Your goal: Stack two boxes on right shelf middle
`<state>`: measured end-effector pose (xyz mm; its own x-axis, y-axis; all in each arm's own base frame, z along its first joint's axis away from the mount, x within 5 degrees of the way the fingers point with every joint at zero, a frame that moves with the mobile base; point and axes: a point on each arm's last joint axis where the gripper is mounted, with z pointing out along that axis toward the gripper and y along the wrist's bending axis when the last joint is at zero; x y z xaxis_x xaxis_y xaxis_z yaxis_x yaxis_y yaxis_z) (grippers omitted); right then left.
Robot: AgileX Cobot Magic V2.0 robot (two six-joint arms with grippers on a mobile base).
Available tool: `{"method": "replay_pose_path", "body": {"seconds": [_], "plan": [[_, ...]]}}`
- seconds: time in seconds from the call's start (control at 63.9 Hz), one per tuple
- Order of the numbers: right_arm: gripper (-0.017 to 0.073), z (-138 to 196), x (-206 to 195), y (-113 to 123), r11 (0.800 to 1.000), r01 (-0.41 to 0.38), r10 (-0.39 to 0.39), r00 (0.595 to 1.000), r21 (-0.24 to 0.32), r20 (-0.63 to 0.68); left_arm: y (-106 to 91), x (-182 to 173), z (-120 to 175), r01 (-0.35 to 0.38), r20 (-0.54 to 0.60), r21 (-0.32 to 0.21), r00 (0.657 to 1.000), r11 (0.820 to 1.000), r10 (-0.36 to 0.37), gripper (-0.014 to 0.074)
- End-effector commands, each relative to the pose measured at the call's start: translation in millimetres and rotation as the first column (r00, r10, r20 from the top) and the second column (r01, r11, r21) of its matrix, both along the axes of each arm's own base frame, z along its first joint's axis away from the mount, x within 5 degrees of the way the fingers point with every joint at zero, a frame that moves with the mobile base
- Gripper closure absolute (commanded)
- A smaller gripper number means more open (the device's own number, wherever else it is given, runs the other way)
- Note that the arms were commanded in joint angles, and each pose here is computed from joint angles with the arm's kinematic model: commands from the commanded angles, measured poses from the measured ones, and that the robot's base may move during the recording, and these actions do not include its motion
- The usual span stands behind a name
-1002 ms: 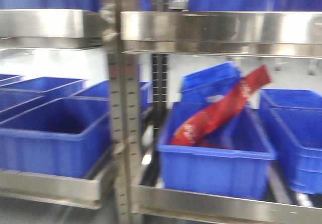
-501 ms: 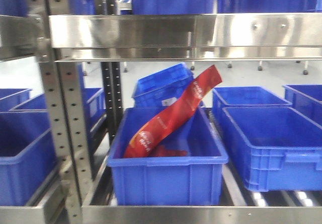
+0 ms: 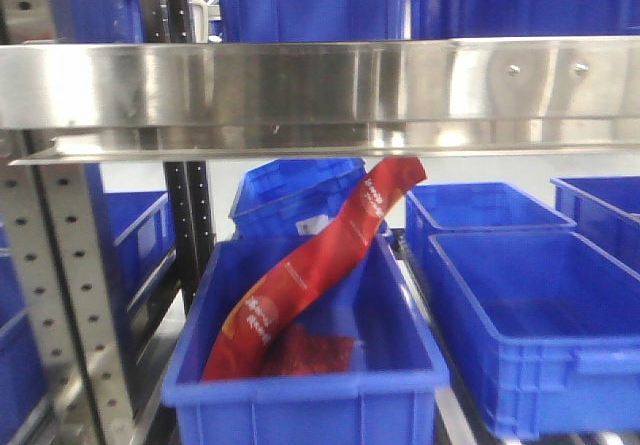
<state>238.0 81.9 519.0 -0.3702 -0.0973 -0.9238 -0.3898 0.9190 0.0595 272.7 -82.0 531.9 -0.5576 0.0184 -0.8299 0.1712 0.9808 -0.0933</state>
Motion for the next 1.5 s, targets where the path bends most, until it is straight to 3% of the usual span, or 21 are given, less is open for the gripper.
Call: {"method": "replay_pose_path", "body": {"seconds": [0.0, 1.488], "plan": [[0.0711, 9.8, -4.0, -3.3, 1.000, 0.013, -0.014, 0.997, 0.002, 0.073, 4.6, -3.9, 11.6, -0.016, 0.083, 0.009, 0.996, 1.000, 0.015, 0.0705], [0.0711, 9.8, -4.0, -3.3, 1.000, 0.013, -0.014, 0.997, 0.002, 0.073, 4.6, -3.9, 11.6, -0.016, 0.083, 0.009, 0.996, 1.000, 0.015, 0.0705]]}}
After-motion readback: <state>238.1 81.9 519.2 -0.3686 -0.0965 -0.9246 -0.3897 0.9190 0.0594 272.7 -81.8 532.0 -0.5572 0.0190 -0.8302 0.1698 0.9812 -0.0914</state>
